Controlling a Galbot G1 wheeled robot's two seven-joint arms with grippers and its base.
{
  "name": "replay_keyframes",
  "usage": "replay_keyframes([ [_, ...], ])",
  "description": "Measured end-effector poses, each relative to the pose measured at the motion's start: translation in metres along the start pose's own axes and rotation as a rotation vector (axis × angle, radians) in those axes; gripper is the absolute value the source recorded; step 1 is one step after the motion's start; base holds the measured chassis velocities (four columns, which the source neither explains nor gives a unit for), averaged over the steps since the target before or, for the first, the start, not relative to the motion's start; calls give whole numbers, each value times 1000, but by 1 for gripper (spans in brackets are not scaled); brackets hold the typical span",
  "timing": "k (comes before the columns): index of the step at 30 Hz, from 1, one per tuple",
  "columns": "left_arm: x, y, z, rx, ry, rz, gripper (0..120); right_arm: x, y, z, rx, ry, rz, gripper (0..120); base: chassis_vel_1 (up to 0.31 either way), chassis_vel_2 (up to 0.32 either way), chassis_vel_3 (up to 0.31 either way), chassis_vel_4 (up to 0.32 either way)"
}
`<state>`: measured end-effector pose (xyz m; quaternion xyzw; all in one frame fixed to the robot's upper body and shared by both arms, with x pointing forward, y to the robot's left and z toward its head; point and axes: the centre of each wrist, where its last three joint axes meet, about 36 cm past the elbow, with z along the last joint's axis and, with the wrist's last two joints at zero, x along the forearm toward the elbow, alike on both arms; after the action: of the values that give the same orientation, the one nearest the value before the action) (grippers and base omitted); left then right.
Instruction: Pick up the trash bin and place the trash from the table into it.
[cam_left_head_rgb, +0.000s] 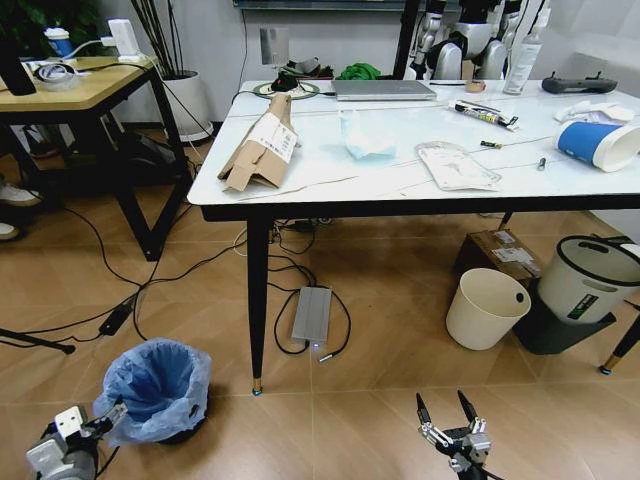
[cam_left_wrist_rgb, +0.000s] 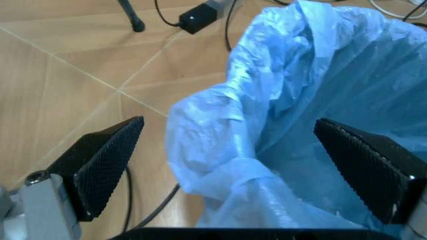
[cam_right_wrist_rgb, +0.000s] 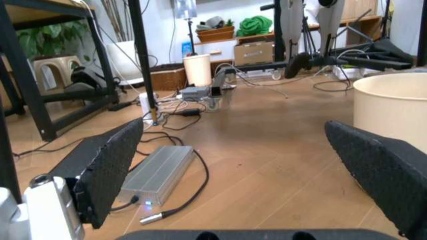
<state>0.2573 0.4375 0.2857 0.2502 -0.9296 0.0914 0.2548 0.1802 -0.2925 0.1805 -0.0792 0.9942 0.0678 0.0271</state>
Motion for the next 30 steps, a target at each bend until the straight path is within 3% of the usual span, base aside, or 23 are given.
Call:
replay_keyframes([
  [12, -22, -2, 4, 16, 14, -7, 96, -1, -2, 0, 12, 17, -6, 100, 0, 0, 0, 0],
  [16, -31, -4, 7, 20, 25, -9, 79, -4, -4, 0, 14, 20, -5, 100, 0, 0, 0, 0],
  [20, -34, -7, 11, 22, 34, -6, 72, -6, -4, -1, 15, 21, -5, 100, 0, 0, 0, 0],
  [24, -40, -10, 15, 28, 45, -3, 55, -10, -6, -2, 15, 19, -1, 100, 0, 0, 0, 0],
  [28, -42, -9, 16, 28, 48, -1, 47, -12, -7, -3, 16, 18, 1, 100, 0, 0, 0, 0],
  [30, -44, -8, 17, 29, 55, 2, 28, -14, -8, -3, 18, 16, 3, 100, 0, 0, 0, 0],
])
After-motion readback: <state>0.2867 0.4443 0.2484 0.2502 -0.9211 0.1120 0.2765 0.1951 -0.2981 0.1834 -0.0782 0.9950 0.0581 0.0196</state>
